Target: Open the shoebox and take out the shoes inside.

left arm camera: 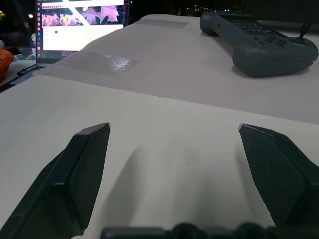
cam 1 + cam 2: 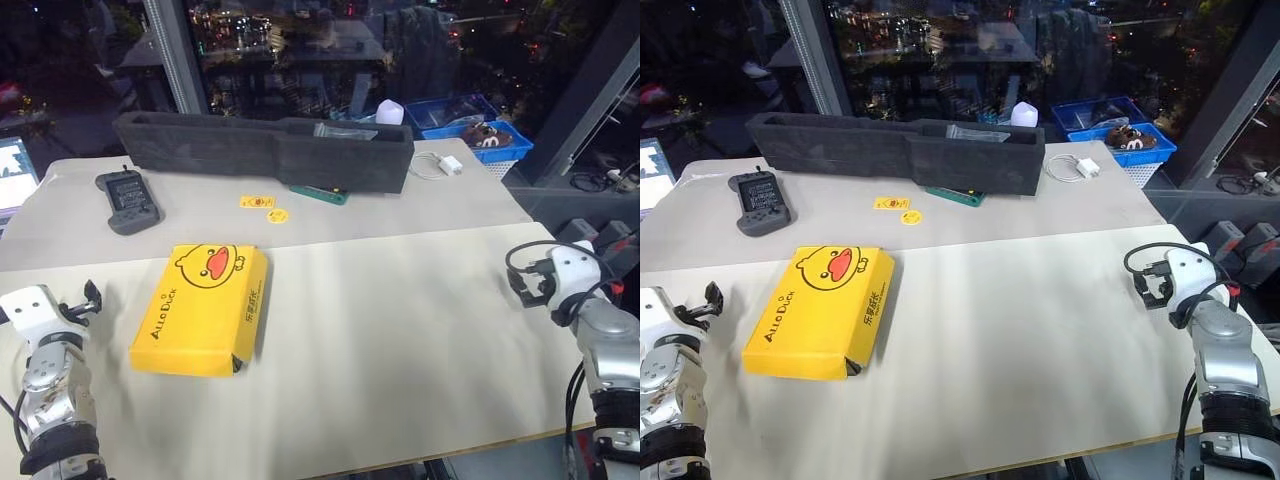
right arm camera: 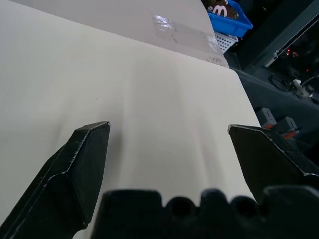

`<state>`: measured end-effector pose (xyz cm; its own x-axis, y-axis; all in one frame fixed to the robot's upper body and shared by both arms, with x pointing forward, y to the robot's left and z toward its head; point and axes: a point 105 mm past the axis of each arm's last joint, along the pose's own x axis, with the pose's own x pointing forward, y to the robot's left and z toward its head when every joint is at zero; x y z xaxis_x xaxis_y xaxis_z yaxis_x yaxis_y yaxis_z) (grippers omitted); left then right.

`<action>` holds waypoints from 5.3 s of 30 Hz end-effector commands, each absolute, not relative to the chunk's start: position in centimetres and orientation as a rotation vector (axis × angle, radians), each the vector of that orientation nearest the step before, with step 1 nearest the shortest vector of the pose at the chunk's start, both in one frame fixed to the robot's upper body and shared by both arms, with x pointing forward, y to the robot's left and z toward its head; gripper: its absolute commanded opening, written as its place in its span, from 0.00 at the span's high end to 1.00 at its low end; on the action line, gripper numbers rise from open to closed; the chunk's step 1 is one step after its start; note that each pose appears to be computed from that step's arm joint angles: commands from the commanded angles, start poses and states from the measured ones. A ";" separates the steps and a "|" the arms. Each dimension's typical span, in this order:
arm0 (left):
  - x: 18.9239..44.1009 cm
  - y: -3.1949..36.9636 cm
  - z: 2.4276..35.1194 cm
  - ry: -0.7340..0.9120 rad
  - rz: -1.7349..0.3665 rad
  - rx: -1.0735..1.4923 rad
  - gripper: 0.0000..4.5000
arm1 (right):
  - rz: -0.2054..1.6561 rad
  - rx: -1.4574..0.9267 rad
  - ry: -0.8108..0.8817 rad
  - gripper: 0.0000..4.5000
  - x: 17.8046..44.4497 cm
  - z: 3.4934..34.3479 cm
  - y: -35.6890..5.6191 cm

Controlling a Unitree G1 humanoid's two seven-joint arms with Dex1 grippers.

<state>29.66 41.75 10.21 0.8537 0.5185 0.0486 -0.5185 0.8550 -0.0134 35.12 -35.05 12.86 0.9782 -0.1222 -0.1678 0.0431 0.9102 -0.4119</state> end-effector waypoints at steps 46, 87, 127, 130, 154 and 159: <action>17.2 36.3 18.4 0.335 -0.388 0.261 0.01 | 1.378 -0.339 0.177 0.06 31.0 13.7 -1.7; 14.2 35.1 21.0 0.254 -0.329 0.299 0.00 | 1.676 -0.442 -0.185 0.99 29.1 21.2 17.0; 12.3 32.0 28.2 0.110 -0.364 0.346 0.00 | 1.880 0.032 -0.563 0.99 17.8 35.3 24.2; 12.7 32.0 28.0 0.108 -0.373 0.346 0.00 | 1.857 -0.034 -0.543 0.99 18.4 33.9 24.6; 15.6 33.7 23.0 0.211 -0.428 0.241 0.00 | 1.856 -0.629 -0.362 0.99 23.9 22.3 16.9; 16.7 33.2 22.4 0.197 -0.461 0.227 0.00 | 1.865 -0.709 -0.456 0.83 23.6 24.6 17.1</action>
